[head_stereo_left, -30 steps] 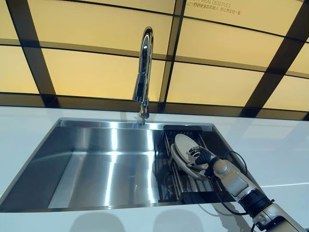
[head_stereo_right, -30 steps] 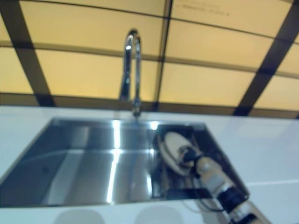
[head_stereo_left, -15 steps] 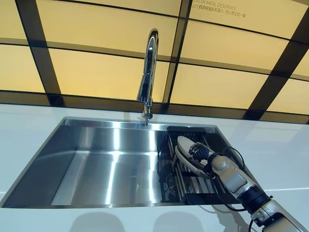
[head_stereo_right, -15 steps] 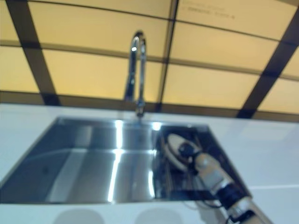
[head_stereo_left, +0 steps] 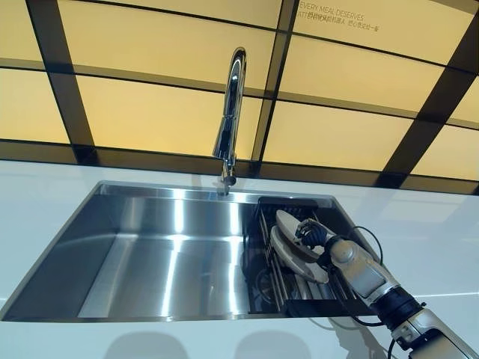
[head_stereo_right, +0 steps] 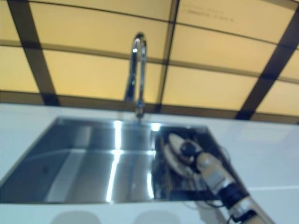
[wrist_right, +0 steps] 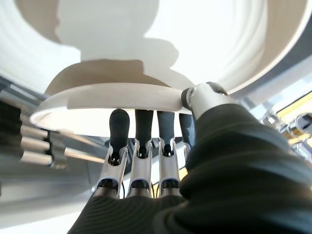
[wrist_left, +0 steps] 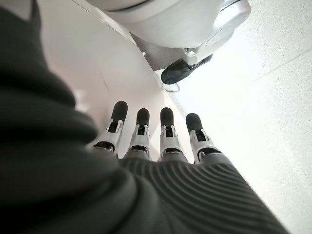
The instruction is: Take plates into dishwasher
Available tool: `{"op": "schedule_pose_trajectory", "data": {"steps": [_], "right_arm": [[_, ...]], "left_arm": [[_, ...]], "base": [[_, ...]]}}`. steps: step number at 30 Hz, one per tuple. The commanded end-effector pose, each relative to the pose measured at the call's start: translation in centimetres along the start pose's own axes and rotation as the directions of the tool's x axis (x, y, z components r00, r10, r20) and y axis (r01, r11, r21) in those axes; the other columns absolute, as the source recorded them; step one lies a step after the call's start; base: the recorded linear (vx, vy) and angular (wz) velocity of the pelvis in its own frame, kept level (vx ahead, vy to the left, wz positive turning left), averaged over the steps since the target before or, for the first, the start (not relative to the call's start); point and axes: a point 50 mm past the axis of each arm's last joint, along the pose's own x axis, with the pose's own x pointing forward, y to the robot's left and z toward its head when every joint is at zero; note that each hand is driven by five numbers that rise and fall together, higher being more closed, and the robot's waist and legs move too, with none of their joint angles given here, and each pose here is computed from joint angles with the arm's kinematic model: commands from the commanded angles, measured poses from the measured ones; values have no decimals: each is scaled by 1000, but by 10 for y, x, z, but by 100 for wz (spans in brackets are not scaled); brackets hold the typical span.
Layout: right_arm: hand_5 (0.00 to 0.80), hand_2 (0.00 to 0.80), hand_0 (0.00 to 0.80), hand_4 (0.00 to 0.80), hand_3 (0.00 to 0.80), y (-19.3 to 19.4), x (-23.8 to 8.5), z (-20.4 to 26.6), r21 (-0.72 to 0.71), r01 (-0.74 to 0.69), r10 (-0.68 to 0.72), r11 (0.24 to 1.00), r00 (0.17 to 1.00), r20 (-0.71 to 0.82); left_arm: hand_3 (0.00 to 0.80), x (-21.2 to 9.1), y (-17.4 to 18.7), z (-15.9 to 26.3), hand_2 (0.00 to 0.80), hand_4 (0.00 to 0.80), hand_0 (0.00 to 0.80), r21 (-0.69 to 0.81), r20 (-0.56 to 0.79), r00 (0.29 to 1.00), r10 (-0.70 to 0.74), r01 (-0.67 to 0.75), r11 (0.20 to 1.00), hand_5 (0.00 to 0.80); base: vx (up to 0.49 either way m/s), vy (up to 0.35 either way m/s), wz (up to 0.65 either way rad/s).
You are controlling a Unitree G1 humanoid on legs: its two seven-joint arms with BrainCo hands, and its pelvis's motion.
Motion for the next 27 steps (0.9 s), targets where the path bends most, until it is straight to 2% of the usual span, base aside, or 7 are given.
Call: {"op": "schedule_pose_trajectory", "data": {"steps": [1,12,27], "right_arm": [[800,800,800,800,800,-75,-4,9,-64,254,-254,965,967,14],[800,800,800,800,800,-123,-15,4,-1,389,-389,921,921,7],[800,800,800,800,800,-142,-23,16,59,466,-469,883,880,66]], "left_arm": [[0,2,8,14,0,0,0,72,25,1000,5,-6,997,0],[0,1,7,6,0,0,0,83,10,1000,-1,0,997,0],[0,2,-2,2,0,0,0,83,5,1000,-17,17,996,0]], "base": [[0,0,0],[0,0,0],[0,0,0]]}}
